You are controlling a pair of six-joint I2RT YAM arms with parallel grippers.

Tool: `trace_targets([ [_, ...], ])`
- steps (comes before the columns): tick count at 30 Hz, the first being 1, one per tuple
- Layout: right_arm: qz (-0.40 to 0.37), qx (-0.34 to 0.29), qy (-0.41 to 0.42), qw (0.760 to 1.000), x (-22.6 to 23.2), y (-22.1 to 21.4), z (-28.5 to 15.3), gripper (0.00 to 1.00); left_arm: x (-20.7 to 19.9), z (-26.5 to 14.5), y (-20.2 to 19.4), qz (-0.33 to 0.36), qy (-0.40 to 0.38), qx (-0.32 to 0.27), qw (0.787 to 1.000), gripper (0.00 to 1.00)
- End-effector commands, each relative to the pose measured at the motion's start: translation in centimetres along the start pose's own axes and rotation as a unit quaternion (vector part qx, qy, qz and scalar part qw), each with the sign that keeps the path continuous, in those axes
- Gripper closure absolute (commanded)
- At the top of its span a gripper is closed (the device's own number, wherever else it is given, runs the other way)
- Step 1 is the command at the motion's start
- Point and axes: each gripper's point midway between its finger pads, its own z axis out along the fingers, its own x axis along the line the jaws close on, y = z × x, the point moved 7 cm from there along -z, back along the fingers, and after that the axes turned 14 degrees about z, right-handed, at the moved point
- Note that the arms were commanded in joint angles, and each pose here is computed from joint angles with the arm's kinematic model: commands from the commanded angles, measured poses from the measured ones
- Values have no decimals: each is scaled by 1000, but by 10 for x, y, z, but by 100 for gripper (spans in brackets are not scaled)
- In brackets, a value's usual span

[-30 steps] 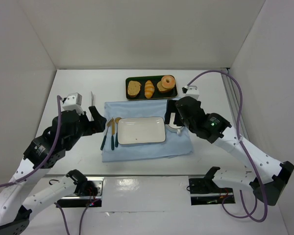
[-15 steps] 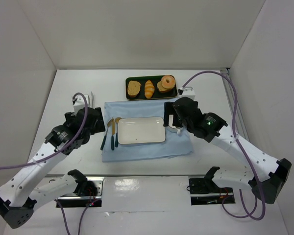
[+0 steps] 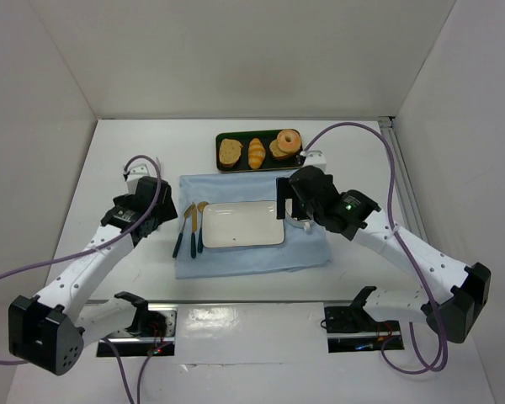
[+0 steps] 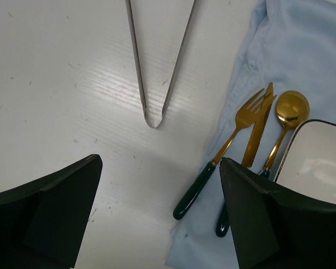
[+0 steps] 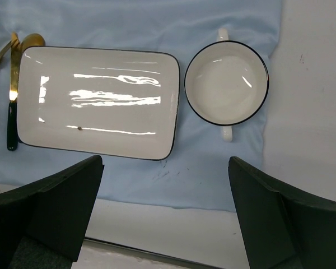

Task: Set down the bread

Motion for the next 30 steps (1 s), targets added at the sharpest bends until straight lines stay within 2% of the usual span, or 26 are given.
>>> trace_targets([
  [1, 12, -30, 35, 999, 17, 18, -7, 0, -8, 18, 11, -26, -39, -20, 999, 0],
  [17, 8, -26, 24, 999, 14, 12, 1, 0, -8, 40, 13, -32, -54, -6, 998, 0],
  [30, 10, -14, 27, 999, 18, 6, 9, 0, -10, 57, -7, -27, -55, 27, 998, 0],
])
